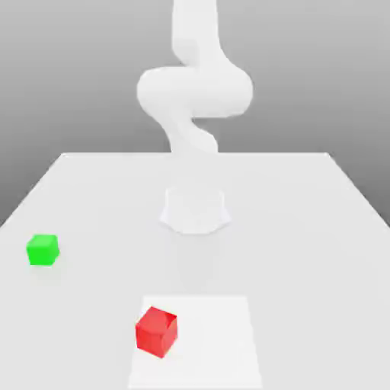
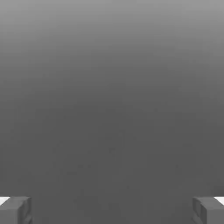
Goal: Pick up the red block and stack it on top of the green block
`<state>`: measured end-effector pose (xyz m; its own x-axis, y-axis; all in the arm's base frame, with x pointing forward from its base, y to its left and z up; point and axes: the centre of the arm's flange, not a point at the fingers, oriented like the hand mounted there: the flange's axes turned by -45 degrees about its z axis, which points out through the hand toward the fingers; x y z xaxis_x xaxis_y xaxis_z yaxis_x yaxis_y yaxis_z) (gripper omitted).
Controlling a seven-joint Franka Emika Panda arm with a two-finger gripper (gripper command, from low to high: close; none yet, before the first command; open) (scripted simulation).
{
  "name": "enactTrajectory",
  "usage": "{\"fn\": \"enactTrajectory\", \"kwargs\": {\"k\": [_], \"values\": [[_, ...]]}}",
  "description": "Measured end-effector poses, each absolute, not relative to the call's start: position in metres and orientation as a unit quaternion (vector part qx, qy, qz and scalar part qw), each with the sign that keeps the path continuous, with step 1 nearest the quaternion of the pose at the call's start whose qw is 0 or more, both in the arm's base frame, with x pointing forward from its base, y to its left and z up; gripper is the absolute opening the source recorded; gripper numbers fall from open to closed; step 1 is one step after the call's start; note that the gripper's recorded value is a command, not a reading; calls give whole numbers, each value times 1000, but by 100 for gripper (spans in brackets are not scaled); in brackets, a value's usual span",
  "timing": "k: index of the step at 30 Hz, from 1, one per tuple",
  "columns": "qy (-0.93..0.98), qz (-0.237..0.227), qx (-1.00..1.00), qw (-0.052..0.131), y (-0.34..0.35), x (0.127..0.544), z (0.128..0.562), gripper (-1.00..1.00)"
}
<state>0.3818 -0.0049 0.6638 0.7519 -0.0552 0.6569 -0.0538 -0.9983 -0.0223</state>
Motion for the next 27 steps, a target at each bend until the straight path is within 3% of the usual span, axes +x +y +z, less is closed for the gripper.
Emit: {"fn": "enactTrajectory", "kwargs": {"k": [5, 11, 21, 27], "values": [[76, -271, -960, -2, -20, 435, 559, 0], [132, -175, -976, -3, -39, 461, 429, 0], [225, -14, -974, 0, -64, 422, 225, 0], [231, 0, -973, 0, -63, 416, 152, 0]]}}
